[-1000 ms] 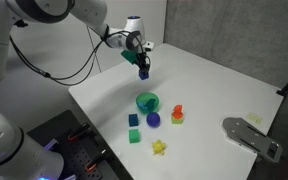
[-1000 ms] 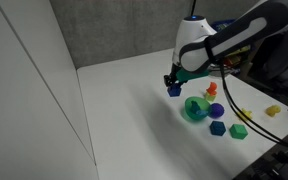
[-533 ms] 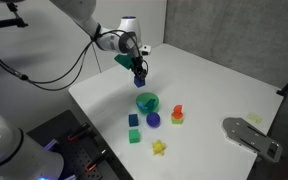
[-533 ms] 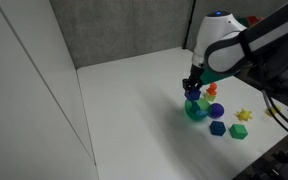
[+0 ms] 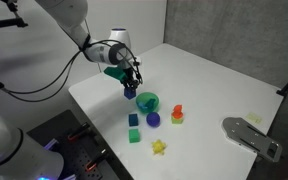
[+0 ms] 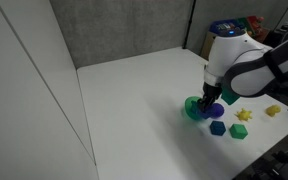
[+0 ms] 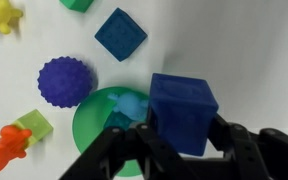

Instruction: Stack the purple cube on the dark blue cube

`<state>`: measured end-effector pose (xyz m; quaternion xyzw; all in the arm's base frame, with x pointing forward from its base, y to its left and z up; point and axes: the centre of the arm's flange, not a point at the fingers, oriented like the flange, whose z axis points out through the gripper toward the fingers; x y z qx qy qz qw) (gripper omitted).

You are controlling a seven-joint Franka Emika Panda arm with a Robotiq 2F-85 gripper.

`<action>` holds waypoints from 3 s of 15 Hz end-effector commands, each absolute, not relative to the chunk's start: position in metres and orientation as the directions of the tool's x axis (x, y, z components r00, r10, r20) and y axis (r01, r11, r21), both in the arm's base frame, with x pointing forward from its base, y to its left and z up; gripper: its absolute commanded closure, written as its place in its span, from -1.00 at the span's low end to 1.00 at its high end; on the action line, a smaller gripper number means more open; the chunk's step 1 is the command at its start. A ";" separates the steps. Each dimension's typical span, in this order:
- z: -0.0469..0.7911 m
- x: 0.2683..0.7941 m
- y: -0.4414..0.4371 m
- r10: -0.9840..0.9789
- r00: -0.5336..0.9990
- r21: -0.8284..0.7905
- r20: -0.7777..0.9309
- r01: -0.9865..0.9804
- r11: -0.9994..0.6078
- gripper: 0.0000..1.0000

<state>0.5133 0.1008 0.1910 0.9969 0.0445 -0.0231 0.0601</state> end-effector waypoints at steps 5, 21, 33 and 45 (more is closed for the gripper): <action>0.184 0.465 0.070 0.167 0.981 0.143 -0.100 0.180 -0.973 0.51; 0.150 0.463 0.008 0.022 0.999 0.106 -0.043 0.027 -0.994 0.51; 0.124 0.456 0.005 -0.003 0.999 0.088 -0.039 0.000 -0.996 -0.49; 0.197 0.493 0.018 -0.029 1.000 0.053 -0.010 -0.028 -0.998 -1.00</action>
